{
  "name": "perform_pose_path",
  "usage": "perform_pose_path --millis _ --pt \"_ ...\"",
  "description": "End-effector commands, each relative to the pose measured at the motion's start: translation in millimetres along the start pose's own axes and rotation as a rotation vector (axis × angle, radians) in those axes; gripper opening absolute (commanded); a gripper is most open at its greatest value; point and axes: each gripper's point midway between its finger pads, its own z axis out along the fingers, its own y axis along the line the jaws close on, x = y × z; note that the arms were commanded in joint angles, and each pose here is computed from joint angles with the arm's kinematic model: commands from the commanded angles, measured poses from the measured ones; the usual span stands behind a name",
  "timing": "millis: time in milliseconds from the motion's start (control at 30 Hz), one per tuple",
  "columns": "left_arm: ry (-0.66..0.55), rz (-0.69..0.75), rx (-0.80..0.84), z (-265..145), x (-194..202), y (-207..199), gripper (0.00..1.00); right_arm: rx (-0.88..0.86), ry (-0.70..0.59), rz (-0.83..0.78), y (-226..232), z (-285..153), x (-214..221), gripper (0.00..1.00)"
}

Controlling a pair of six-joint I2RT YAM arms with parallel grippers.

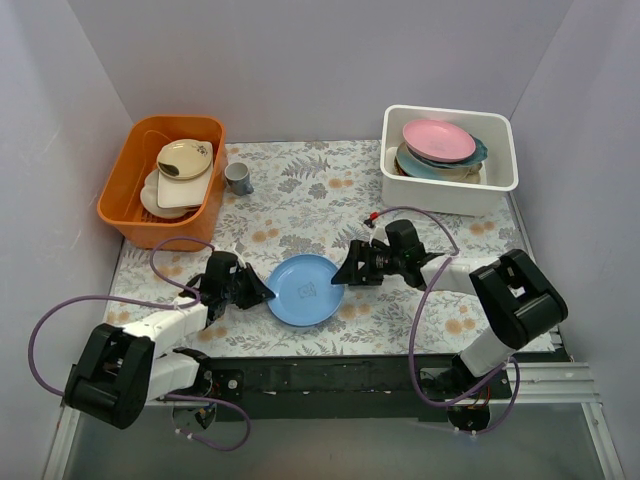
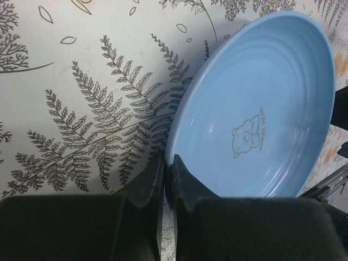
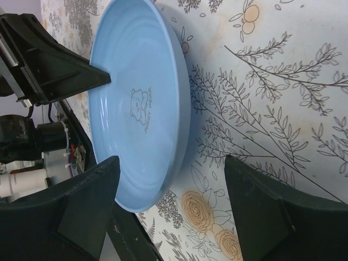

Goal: Place the plates into the plastic bin on the countertop
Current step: Pick up the plate at the center of the board.

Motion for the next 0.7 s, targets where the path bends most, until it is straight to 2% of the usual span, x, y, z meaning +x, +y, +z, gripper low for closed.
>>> perform_pose_path --millis 0,333,400,433,467,533,567,667 --pt "-0.032 0.025 0.107 -9 -11 -28 0.0 -0.067 0.011 -0.004 12 6 2 0.83" --pt "-0.033 0.056 0.198 -15 -11 -49 0.0 -0.131 0.033 0.014 25 15 8 0.69" --pt "-0.032 0.059 0.203 -15 -10 -50 0.0 -0.14 0.04 0.018 27 16 10 0.62" --pt "-0.033 0.057 0.203 -15 -10 -50 0.0 -0.149 0.034 0.012 29 16 8 0.56" --pt "-0.033 0.06 0.205 -15 -9 -50 0.0 -0.156 0.033 0.016 31 16 8 0.39" --pt "-0.04 0.062 0.203 -15 -10 -50 0.0 -0.169 0.035 0.013 33 16 8 0.18" --pt "-0.04 0.06 0.201 -16 -9 -49 0.0 -0.173 0.036 0.012 34 16 8 0.02" --pt "-0.046 0.059 0.202 -17 -9 -49 0.0 -0.17 0.036 0.013 33 17 8 0.01"
